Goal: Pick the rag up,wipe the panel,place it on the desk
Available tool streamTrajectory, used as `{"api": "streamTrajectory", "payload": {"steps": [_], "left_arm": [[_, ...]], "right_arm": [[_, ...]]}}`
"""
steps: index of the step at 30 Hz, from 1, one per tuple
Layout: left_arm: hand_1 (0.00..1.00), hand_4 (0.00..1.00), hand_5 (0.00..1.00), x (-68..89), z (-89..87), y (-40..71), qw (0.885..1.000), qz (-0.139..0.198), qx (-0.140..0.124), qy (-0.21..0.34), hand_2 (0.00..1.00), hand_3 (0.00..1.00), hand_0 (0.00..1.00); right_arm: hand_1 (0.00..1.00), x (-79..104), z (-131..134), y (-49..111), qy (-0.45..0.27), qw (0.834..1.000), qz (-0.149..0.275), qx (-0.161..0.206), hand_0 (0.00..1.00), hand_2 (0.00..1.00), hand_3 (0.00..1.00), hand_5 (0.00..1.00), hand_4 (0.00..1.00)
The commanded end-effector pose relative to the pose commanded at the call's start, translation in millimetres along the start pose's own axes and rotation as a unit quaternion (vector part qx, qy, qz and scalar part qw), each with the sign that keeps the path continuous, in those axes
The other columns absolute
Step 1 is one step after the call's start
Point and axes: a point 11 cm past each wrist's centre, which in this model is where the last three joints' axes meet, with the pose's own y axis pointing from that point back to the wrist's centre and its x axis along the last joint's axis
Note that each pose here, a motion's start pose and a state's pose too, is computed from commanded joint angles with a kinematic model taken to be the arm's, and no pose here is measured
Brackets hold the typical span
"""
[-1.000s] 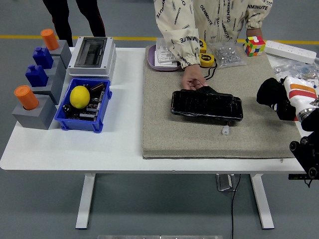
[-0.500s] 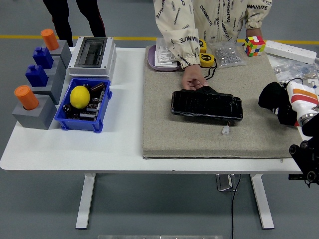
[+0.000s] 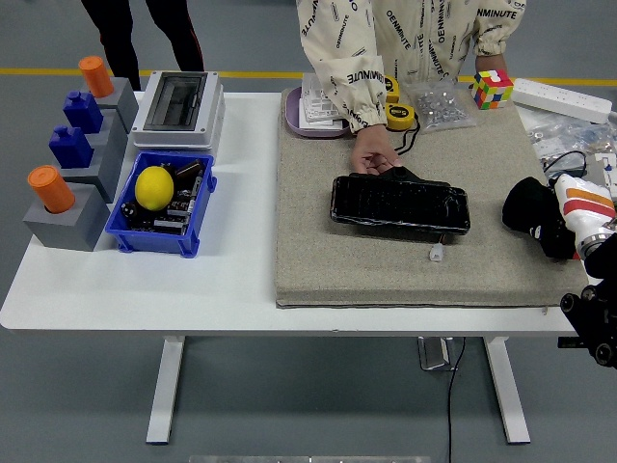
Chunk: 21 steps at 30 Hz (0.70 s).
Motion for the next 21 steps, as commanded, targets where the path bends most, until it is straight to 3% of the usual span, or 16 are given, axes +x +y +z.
{"api": "streamTrajectory", "payload": {"steps": [16, 17, 21], "left_arm": [[0.695, 0.598, 0.474, -0.7, 1.2, 0.1, 1.000, -0.001, -0.002, 0.001, 0.741, 0.566, 0.646], [0.695, 0.598, 0.474, -0.7, 1.1, 0.1, 1.000, -0.001, -0.002, 0.001, 0.741, 0.566, 0.647], [0.695, 0.598, 0.474, -0.6, 1.6, 0.1, 1.000, -0.001, -0.002, 0.001, 0.741, 0.566, 0.647]], "right_arm": [[0.369, -14.4, -1.6, 3.1, 0.001, 0.999, -0.028, -0.022, 0.313, 0.396, 0.384, 0.048, 0.972], [0.389, -14.6, -1.5, 2.9, -0.001, 0.999, -0.030, -0.023, 0.320, 0.423, 0.429, 0.072, 0.998], [0.389, -15.1, -1.4, 1.4, -0.007, 0.999, -0.046, -0.024, 0.320, 0.423, 0.429, 0.072, 0.998]]}}
